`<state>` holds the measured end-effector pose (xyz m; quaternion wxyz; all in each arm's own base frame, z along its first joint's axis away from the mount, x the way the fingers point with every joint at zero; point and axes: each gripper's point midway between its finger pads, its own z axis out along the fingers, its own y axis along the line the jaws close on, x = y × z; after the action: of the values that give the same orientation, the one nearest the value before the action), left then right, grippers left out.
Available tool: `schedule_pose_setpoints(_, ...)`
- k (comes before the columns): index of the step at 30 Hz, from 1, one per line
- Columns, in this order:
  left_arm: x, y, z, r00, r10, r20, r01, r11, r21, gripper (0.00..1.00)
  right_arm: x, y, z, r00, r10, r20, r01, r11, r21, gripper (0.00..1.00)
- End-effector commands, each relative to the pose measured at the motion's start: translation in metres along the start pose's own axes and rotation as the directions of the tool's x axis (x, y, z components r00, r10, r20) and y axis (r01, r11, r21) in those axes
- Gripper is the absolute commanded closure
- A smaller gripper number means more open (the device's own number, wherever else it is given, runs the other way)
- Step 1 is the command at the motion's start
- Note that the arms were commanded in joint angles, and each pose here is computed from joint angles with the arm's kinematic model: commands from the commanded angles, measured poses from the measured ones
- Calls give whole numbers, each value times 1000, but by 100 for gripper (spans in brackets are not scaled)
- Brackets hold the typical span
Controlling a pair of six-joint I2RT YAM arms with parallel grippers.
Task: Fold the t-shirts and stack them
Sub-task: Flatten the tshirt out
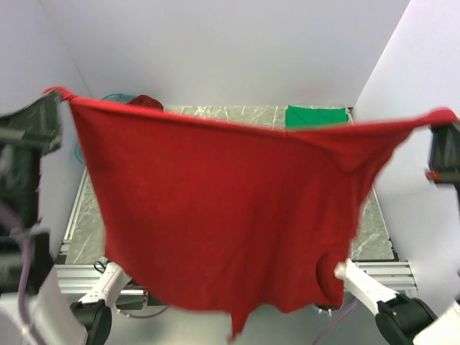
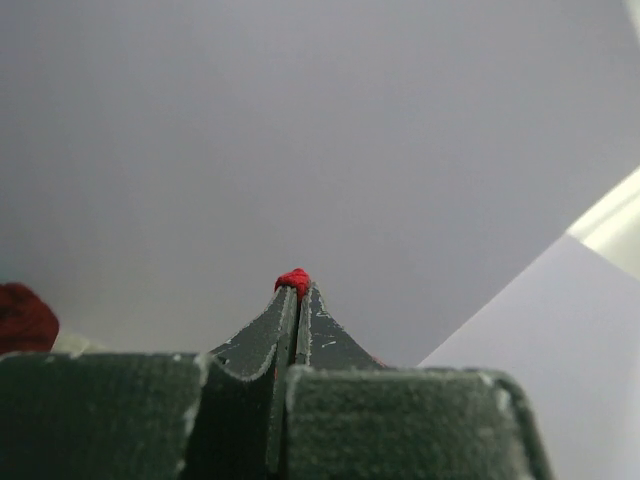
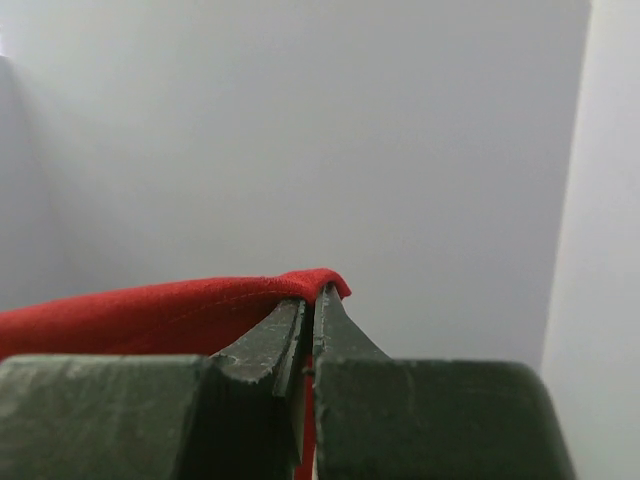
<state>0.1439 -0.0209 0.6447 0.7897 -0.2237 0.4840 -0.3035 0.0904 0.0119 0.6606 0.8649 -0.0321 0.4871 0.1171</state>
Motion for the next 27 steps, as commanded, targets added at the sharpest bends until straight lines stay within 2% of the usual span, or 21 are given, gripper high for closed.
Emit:
schedule_pose_setpoints(1,38,61,64,998,25,-56,-33,987,-155,100,53,-29,66,988,-96,-118,116,978,173,100)
schedule_pose_setpoints(3,78,101,94,991,13,-133,-41,976,-212,100,91,-42,88,974,-115,-196,162,957,242,100)
schedule_pose_setpoints(4,93,113,103,988,2,-157,-38,974,-223,100,133,-45,107,948,-137,-286,209,948,241,100)
schedule_pose_setpoints(5,131,150,114,972,-20,-233,-48,958,-282,100,149,-50,115,939,-144,-312,232,935,267,100)
schedule_pose_setpoints(6,148,168,121,966,-32,-257,-51,950,-309,100,171,-53,123,922,-151,-357,256,929,269,100)
schedule_pose_setpoints(10,227,253,149,941,-60,-333,-80,917,-392,100,309,-57,157,785,-157,-599,330,924,190,100)
schedule_pose_setpoints(11,267,293,150,916,-87,-391,-106,888,-448,100,332,-60,161,757,-156,-634,338,925,175,100)
schedule_pose_setpoints(12,284,311,151,905,-103,-412,-116,874,-472,100,380,-61,167,697,-152,-701,346,927,143,100)
schedule_pose_setpoints(13,299,325,156,895,-103,-433,-129,871,-473,99,399,-62,173,675,-142,-724,344,929,139,99)
schedule_pose_setpoints(14,313,336,160,883,-115,-456,-140,862,-488,91,424,-63,175,637,-136,-759,346,930,123,97)
schedule_pose_setpoints(15,348,362,159,842,-156,-517,-166,836,-523,79,477,-66,177,559,-124,-820,354,930,101,93)
schedule_pose_setpoints(16,354,362,166,821,-148,-552,-191,839,-510,61,483,-66,186,538,-118,-835,353,931,96,74)
schedule_pose_setpoints(17,382,374,163,787,-157,-597,-231,822,-520,54,498,-67,189,504,-115,-856,358,930,87,60)
schedule_pose_setpoints(18,390,371,164,769,-150,-622,-251,823,-509,51,544,-70,185,424,-86,-902,366,927,83,52)
schedule_pose_setpoints(19,387,370,172,775,-106,-623,-287,819,-496,38,532,-69,193,419,-75,-905,368,925,93,42)
schedule_pose_setpoints(20,399,362,170,760,-93,-644,-309,820,-482,30,540,-68,196,406,-68,-911,362,928,92,38)
schedule_pose_setpoints(22,399,356,172,760,-72,-647,-325,819,-473,24,556,-65,197,398,-41,-917,336,936,104,32)
schedule_pose_setpoints(23,397,351,173,762,-70,-644,-320,823,-469,20,560,-62,195,395,-36,-918,320,942,101,32)
schedule_pose_setpoints(24,397,350,171,759,-76,-647,-320,821,-472,12,549,-57,196,422,-25,-906,294,949,111,32)
schedule_pose_setpoints(25,395,348,171,757,-77,-649,-322,820,-473,7,562,-51,189,411,-19,-911,258,961,96,31)
schedule_pose_setpoints(27,394,344,165,747,-82,-660,-325,820,-471,6,559,-44,172,409,21,-913,216,969,119,30)
